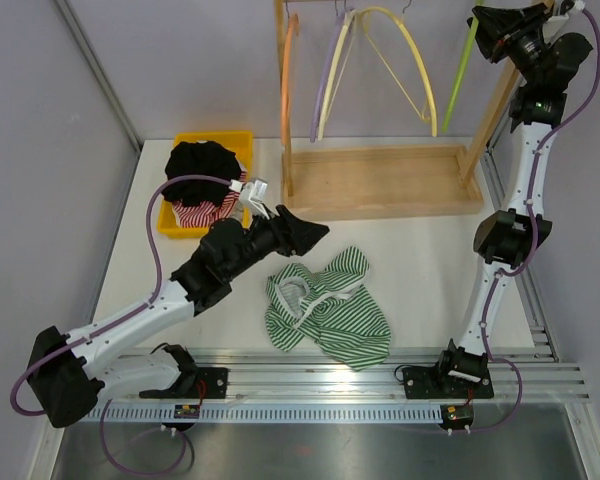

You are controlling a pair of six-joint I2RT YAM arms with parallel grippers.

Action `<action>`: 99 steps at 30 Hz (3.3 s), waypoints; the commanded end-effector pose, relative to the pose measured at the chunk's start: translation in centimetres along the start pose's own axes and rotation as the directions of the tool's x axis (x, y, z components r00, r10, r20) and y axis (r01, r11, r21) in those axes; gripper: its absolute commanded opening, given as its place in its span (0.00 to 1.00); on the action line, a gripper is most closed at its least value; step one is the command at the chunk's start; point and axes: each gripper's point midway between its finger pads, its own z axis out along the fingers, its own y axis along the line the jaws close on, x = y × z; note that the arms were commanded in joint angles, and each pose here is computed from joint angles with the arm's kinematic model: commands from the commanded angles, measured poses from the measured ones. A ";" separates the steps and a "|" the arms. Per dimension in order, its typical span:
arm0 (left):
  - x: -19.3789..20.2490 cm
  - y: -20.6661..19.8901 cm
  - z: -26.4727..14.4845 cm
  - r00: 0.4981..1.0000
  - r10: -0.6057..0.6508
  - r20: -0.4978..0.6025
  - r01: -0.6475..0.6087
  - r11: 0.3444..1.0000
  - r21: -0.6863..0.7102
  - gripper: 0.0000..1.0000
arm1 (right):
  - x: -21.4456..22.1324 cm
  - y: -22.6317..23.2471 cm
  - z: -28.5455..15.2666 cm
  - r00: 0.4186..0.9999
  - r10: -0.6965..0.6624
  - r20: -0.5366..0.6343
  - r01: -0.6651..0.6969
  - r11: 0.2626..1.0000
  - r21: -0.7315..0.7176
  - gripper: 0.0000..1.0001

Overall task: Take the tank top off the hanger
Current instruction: Hang the hanger back to the clothesline with the right arm

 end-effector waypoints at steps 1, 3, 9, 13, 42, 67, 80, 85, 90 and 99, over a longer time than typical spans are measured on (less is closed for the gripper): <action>-1.5 -2.1 -0.7 0.998 -0.013 0.055 0.008 0.996 0.089 0.69 | -0.2 2.8 0.3 0.998 0.000 0.069 0.000 1.000 -0.008 0.40; -1.6 -2.4 -1.0 0.998 -0.019 0.059 0.013 0.994 0.104 0.69 | 0.1 3.1 0.5 0.998 0.005 0.063 -0.004 1.000 -0.011 0.31; -1.5 -2.5 -2.2 0.998 -0.021 0.065 0.013 0.993 0.119 0.69 | 1.3 5.2 0.7 0.998 -0.004 0.068 0.004 1.000 -0.007 0.30; -1.6 -2.9 -3.1 0.997 -0.024 0.078 0.013 0.991 0.137 0.69 | 2.1 6.9 0.9 0.997 0.015 0.069 -0.013 1.000 -0.025 0.39; -1.8 -3.6 -7.3 0.992 -0.044 0.118 0.021 0.982 0.186 0.69 | 3.3 4.8 0.3 0.940 0.248 0.235 -0.280 0.954 0.112 0.00; -2.2 -3.2 -8.4 0.990 0.015 0.137 -0.035 0.989 0.147 0.69 | 3.9 4.5 0.5 0.946 0.222 0.236 -0.258 0.957 0.130 0.20; -2.6 -2.9 -9.0 0.988 0.064 0.141 -0.079 0.991 0.108 0.79 | 4.7 8.5 -1.7 0.972 -0.003 0.233 -0.038 0.984 0.172 0.63; -3.1 -3.1 -9.8 0.985 0.062 0.162 -0.080 0.991 0.110 0.79 | 5.2 6.1 -2.3 0.972 0.006 0.233 -0.057 0.976 0.209 0.63; -3.0 -2.6 -10.4 0.983 0.065 0.170 -0.082 0.993 0.090 0.79 | 5.3 5.4 -0.9 0.986 -0.027 0.164 -0.006 0.981 0.195 0.62; -2.9 -2.1 -10.3 0.982 0.065 0.177 -0.078 0.994 0.072 0.79 | 5.8 7.5 -1.5 0.985 -0.075 0.156 0.049 0.985 0.163 0.61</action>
